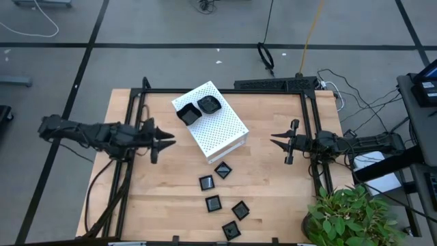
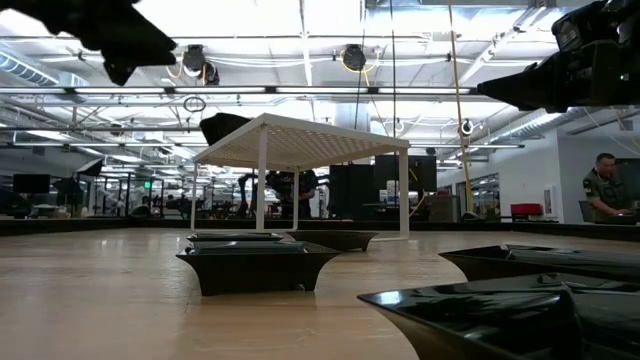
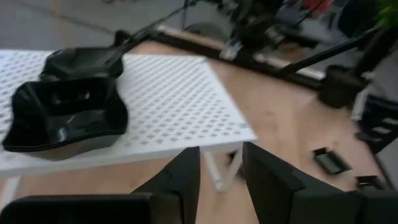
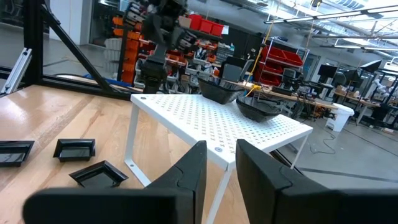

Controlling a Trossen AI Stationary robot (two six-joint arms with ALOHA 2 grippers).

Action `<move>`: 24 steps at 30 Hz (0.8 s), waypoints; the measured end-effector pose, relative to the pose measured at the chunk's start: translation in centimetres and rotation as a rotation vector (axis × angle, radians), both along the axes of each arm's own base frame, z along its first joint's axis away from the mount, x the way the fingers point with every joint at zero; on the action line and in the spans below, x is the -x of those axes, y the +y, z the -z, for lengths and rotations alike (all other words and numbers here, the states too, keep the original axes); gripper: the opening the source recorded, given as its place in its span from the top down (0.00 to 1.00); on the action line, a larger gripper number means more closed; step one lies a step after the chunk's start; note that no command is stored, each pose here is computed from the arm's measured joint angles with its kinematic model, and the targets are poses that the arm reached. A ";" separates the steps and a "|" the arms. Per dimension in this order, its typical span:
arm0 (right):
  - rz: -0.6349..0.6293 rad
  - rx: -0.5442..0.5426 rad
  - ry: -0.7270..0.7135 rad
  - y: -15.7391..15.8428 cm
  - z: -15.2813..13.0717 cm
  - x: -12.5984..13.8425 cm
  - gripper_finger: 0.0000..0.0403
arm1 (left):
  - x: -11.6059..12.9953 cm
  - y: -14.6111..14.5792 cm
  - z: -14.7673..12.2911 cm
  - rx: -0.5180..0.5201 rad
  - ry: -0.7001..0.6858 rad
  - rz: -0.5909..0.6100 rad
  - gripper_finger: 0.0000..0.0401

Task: Pick & Place Mini shaped plates
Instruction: Put the square plate on the shelf

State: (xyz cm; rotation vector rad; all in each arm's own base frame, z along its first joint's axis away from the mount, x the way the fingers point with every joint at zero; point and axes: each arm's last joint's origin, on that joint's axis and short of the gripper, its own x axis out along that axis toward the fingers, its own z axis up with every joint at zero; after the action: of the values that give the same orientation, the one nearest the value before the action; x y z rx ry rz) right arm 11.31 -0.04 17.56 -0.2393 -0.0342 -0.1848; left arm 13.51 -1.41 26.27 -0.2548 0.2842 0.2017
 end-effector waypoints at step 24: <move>0.000 0.003 0.000 0.0 0.0 0.0 0.82 | 3.4 -0.7 4.3 -0.120 -0.088 0.011 0.70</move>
State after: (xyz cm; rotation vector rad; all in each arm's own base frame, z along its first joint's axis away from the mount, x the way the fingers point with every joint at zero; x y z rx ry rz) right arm 11.31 -0.04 17.57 -0.2421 -0.0346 -0.1848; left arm 10.07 -2.09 21.93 -0.1430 0.1853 0.1957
